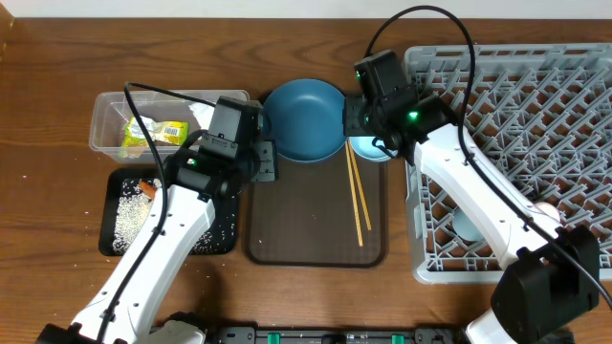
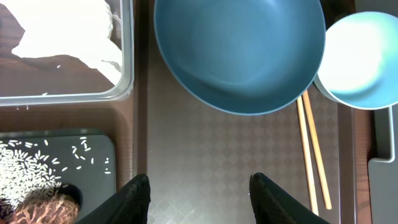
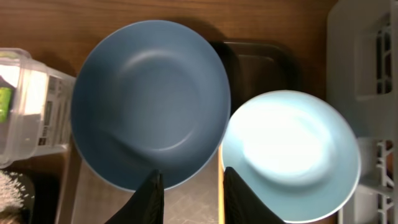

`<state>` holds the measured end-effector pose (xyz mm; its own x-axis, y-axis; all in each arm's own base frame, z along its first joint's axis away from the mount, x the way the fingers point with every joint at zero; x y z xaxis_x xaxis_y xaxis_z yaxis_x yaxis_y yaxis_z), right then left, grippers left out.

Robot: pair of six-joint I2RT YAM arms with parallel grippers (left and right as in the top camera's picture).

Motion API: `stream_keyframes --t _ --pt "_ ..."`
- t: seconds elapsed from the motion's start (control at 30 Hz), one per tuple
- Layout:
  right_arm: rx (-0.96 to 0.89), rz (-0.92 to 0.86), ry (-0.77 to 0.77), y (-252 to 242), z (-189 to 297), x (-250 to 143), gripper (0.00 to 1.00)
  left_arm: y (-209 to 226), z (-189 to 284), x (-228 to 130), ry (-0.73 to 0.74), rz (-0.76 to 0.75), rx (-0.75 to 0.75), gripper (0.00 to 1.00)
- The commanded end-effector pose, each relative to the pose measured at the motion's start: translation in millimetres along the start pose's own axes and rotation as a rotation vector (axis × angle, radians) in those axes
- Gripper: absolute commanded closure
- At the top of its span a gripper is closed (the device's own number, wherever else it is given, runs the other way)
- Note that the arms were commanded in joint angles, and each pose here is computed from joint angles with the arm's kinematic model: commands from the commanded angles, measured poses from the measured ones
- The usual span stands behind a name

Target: Sort waste into correct bins and load items into the dishwasher rack

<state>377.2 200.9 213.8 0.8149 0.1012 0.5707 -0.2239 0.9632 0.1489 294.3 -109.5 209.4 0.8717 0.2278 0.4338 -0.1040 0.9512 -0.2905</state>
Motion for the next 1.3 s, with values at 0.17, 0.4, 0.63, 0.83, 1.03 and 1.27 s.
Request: stream_keyframes --t 0.17,0.4,0.63,0.83,1.03,1.27 --pt "0.042 0.126 -0.051 8 12 12 0.81 -1 6 7 -0.029 -0.007 0.007 0.47" --pt "-0.139 0.318 -0.085 -10 8 19 0.89 -1 6 7 -0.029 -0.007 0.007 0.47" --pt "-0.179 0.607 -0.067 -13 -10 21 0.58 -1 6 7 -0.028 -0.007 0.007 0.47" --pt "-0.201 0.729 -0.033 -26 -33 22 0.55 -1 6 7 -0.028 -0.007 0.007 0.47" --pt "-0.257 0.760 0.019 -48 -64 18 0.60 -1 6 7 -0.028 -0.007 0.007 0.47" --pt "-0.283 0.751 0.093 -70 -90 7 0.60 -1 6 7 -0.028 -0.007 0.007 0.47"
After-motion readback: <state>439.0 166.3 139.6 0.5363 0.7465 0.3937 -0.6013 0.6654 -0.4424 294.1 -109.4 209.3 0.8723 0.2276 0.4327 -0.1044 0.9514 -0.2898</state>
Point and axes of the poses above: each gripper's point midway between its finger pads, its own z axis back along the fingers, its own y axis along the line the jaws close on, x = y × z, the point moved 6 cm from there along z, back along the fingers, and after that the axes turned 9 degrees about z, right-handed, at the moved point
